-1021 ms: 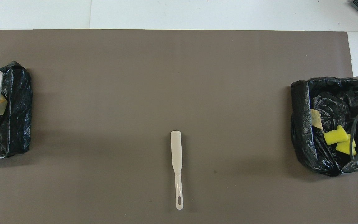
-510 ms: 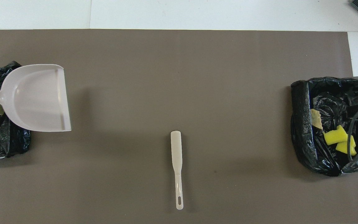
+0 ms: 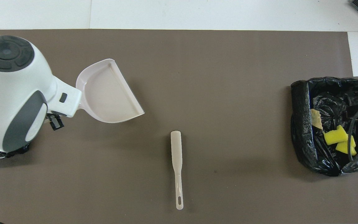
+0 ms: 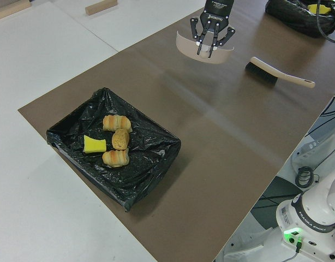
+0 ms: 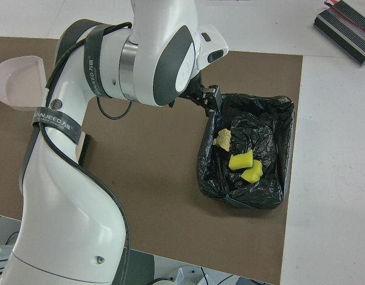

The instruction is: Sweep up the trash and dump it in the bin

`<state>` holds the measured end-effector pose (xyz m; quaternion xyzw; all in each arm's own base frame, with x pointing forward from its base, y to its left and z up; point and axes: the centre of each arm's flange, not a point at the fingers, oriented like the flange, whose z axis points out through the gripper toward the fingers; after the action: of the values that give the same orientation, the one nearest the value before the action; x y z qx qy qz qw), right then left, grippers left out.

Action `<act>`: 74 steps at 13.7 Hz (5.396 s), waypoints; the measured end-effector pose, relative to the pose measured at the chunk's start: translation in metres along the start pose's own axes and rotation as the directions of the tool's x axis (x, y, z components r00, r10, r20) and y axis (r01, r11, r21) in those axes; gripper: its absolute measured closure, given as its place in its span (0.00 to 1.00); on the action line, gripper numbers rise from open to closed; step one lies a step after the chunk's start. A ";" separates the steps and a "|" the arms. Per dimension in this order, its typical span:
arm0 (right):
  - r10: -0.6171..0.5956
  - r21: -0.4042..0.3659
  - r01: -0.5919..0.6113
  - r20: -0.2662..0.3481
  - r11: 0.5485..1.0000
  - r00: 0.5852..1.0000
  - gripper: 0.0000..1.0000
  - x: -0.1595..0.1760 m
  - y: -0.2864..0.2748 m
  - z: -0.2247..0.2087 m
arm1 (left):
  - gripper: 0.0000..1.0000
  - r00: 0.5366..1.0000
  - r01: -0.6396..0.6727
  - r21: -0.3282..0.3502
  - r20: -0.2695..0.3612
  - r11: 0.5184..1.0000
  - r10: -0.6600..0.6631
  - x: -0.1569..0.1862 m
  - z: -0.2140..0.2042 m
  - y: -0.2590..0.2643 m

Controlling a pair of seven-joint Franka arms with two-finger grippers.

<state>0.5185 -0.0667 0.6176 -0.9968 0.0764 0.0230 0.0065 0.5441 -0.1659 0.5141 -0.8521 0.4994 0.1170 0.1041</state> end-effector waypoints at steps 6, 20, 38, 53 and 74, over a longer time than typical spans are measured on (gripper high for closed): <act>-0.017 0.000 0.017 0.012 1.000 1.000 0.00 -0.001 0.000 0.001 | 0.68 0.896 0.406 -0.173 -0.119 0.897 -0.429 0.124 0.018 0.101; -0.027 0.001 0.027 0.013 1.000 1.000 0.00 -0.001 0.008 0.001 | 0.41 0.680 0.678 -0.321 -0.066 0.661 -0.730 0.226 0.063 0.146; -0.035 0.000 0.035 0.043 0.999 0.998 0.00 -0.005 0.003 0.004 | 0.00 0.511 0.772 -0.350 -0.154 0.530 -0.846 -0.008 0.021 -0.096; -0.036 0.000 0.036 0.050 0.999 0.998 0.00 -0.006 0.003 0.006 | 0.00 0.536 0.779 -0.303 -0.136 0.550 -0.833 -0.149 -0.035 -0.107; -0.036 0.001 0.036 0.056 0.999 0.998 0.00 -0.008 0.004 0.008 | 0.00 0.529 0.796 -0.288 -0.095 0.532 -0.843 -0.153 -0.066 -0.057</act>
<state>0.5100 -0.0689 0.6094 -0.9970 0.0583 0.0507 0.0091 0.5282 -0.0315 0.6271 -0.9995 0.0305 0.0096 0.0000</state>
